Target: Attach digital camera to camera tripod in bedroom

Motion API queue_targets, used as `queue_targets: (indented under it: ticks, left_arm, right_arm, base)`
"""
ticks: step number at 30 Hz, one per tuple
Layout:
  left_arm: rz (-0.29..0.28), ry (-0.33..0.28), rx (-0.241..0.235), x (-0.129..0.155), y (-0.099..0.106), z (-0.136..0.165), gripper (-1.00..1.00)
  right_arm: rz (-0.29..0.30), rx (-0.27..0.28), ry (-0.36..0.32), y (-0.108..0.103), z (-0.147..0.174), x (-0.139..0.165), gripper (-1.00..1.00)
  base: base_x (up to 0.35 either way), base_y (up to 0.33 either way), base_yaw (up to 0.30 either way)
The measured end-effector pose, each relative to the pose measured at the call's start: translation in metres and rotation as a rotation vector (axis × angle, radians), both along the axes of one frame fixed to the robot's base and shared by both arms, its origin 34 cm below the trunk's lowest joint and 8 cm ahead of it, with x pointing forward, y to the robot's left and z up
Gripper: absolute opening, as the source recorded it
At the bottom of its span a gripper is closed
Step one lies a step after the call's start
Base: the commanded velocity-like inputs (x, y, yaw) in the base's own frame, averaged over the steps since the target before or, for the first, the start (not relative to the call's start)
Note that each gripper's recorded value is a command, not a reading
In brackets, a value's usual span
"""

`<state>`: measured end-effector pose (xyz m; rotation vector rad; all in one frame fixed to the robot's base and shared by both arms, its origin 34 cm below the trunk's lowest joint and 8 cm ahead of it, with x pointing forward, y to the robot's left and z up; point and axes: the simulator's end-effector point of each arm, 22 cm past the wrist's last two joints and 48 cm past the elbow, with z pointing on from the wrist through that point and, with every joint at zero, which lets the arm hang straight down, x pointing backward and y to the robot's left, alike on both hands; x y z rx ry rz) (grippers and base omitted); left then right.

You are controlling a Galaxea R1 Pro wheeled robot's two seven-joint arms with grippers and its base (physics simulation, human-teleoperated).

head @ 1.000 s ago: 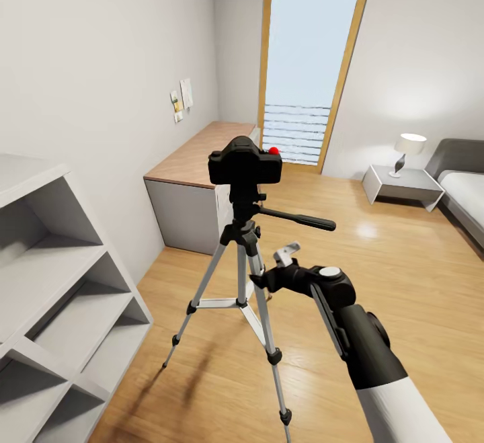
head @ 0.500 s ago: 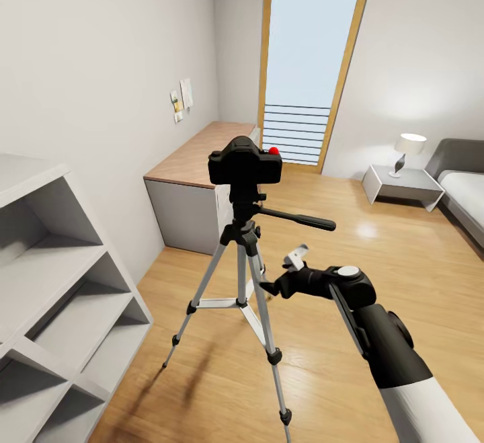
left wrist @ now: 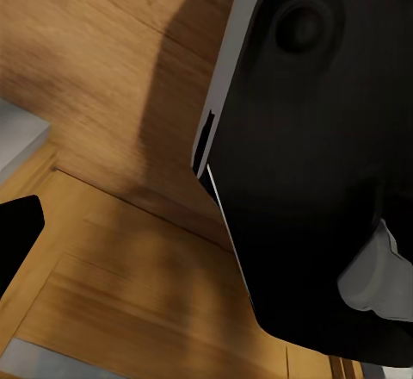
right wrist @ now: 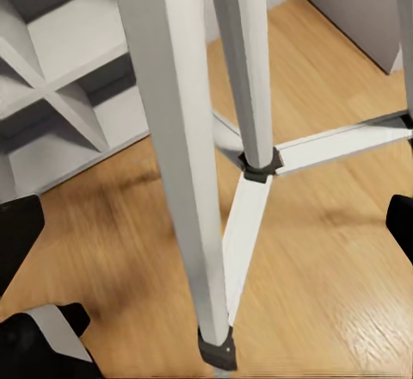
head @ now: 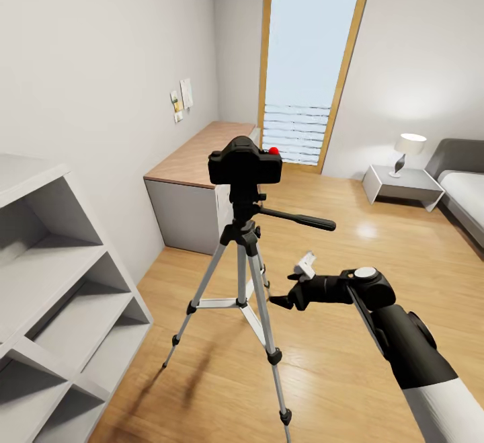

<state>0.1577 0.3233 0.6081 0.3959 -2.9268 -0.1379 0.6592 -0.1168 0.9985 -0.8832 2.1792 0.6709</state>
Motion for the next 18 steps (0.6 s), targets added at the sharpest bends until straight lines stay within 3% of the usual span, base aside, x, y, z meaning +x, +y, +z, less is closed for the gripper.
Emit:
queue_targets:
  ticks: [8, 18]
  left_arm:
    - [0.009, -0.001, 0.001, 0.0, 0.0, 0.0, 1.0]
    - [0.033, -0.004, 0.003, 0.0, 0.0, 0.0, 1.0]
  right_arm:
    - [-0.005, -0.016, 0.04, -0.015, -0.016, -0.007, 1.0]
    - [-0.083, -0.103, 0.198, -0.067, -0.099, -0.035, 1.0]
  base:
    - [0.0, 0.0, 0.0]
    - [0.0, 0.0, 0.0]
